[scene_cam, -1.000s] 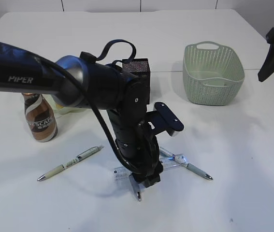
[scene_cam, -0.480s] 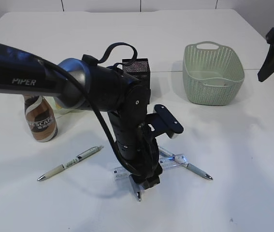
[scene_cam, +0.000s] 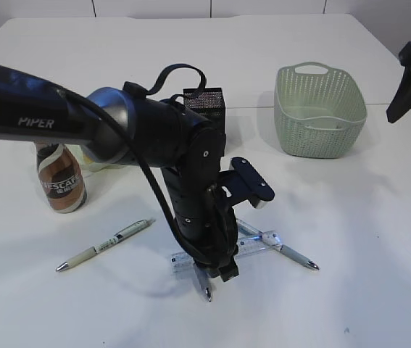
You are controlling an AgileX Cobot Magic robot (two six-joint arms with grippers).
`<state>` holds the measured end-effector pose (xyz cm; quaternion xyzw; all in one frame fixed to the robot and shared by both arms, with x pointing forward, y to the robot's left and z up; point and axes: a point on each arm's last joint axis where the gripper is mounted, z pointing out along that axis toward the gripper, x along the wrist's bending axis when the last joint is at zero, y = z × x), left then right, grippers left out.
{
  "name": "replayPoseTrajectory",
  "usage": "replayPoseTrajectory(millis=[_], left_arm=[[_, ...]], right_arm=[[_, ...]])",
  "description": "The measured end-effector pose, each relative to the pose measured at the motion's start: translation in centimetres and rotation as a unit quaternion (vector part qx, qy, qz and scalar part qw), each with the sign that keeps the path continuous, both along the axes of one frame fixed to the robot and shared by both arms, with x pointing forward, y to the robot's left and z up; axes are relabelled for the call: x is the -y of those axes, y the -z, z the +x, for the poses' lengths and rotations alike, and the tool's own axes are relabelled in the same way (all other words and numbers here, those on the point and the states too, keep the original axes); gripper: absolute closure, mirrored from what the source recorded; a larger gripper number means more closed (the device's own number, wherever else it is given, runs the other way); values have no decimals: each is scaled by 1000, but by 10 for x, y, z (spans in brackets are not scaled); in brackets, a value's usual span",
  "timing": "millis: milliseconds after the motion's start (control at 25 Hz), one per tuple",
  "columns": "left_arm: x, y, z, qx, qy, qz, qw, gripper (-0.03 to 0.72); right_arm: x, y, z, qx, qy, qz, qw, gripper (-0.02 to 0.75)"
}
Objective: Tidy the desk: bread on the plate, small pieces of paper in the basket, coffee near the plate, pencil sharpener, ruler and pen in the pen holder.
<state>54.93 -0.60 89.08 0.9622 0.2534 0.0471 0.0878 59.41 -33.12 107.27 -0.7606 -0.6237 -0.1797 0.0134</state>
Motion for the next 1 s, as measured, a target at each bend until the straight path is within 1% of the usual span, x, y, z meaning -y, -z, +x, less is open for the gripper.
replayPoseTrajectory(millis=[120, 400, 840, 1000], left_arm=[[0, 0, 0, 0, 0, 0, 1000, 354], [0, 0, 0, 0, 1, 1, 1000, 412], [1, 0, 1, 5, 0, -4, 1000, 419], [2, 0, 2, 12, 0, -12, 1000, 419]], right_arm=[[0, 0, 0, 0, -1, 0, 1000, 172], [0, 0, 0, 1, -5, -1, 1000, 172], [0, 0, 0, 2, -7, -1, 1000, 172], [0, 0, 0, 2, -7, 0, 1000, 172]])
